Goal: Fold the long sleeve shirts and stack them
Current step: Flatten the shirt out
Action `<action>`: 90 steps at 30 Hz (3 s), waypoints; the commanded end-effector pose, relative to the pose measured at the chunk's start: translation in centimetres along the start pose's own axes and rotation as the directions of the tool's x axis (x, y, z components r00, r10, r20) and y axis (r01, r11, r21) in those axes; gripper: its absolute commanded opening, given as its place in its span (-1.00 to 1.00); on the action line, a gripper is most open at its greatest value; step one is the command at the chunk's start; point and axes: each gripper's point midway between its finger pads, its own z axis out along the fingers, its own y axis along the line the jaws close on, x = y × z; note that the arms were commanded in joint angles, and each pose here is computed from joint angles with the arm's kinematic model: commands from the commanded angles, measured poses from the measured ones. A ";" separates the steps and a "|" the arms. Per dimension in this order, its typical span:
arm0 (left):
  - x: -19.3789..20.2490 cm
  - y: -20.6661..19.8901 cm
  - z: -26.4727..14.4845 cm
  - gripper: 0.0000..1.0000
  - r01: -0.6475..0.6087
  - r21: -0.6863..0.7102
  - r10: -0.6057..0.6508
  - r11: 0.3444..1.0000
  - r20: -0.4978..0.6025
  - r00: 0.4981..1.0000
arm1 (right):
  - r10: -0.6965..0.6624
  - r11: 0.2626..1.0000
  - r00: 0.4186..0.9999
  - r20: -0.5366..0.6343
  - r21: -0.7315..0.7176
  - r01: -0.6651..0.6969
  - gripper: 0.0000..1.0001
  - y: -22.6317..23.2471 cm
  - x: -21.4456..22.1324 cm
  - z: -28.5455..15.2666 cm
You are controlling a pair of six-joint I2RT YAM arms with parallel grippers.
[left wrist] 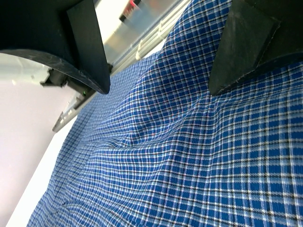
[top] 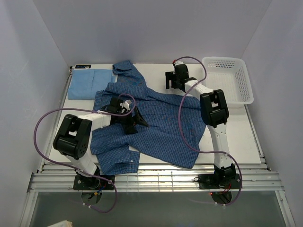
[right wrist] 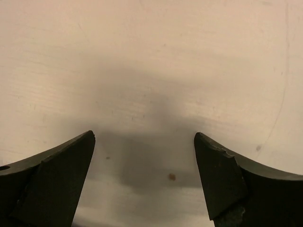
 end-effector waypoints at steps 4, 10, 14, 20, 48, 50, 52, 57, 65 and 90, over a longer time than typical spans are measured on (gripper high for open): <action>6.6 4.1 -0.7 0.96 0.108 -0.140 -0.130 0.984 -0.160 0.979 | -0.277 0.917 0.935 0.221 -0.229 0.326 0.86 2.9 -7.1 -2.4; 8.7 5.0 -2.1 0.96 0.115 -0.174 -0.142 0.978 -0.153 0.978 | -0.394 0.761 0.891 0.226 -0.462 0.455 0.83 6.5 -4.4 -9.6; 8.4 4.9 -2.2 0.96 0.109 -0.178 -0.134 0.978 -0.138 0.981 | -0.482 0.666 0.849 0.216 -0.539 0.516 0.81 8.2 -0.8 -12.2; 8.0 5.1 -2.0 0.96 0.106 -0.192 -0.132 0.976 -0.125 0.983 | -0.674 0.540 0.728 0.127 -0.588 0.602 0.80 10.4 6.6 -14.3; 6.6 3.4 -2.3 0.96 0.037 -0.148 -0.055 0.988 -0.117 0.992 | -0.645 0.742 0.761 0.073 0.295 0.601 0.80 -2.5 -10.9 -6.3; 6.6 3.2 -2.5 0.96 0.028 -0.139 -0.045 0.990 -0.117 0.992 | -0.673 0.714 0.735 0.089 0.338 0.613 0.80 -2.9 -12.5 -7.5; 6.1 2.3 -2.9 0.96 0.012 -0.115 -0.023 0.993 -0.096 0.995 | -0.665 0.719 0.739 0.108 0.362 0.594 0.80 -3.1 -14.3 -9.7; 2.2 -2.5 -4.8 0.96 -0.104 -0.050 0.105 0.993 0.013 0.994 | -0.553 0.833 0.819 0.152 0.077 0.548 0.80 1.4 -10.6 -15.5; -9.0 -3.1 -7.9 0.96 -0.103 -0.366 0.220 0.925 0.296 0.930 | -0.222 0.956 0.975 -0.021 -0.200 0.214 0.80 3.8 3.0 -22.6; -18.7 4.4 4.1 0.96 -0.080 -0.435 0.161 0.897 0.153 0.975 | -0.158 0.987 0.875 -0.457 -0.044 0.156 0.86 -5.5 15.0 -12.6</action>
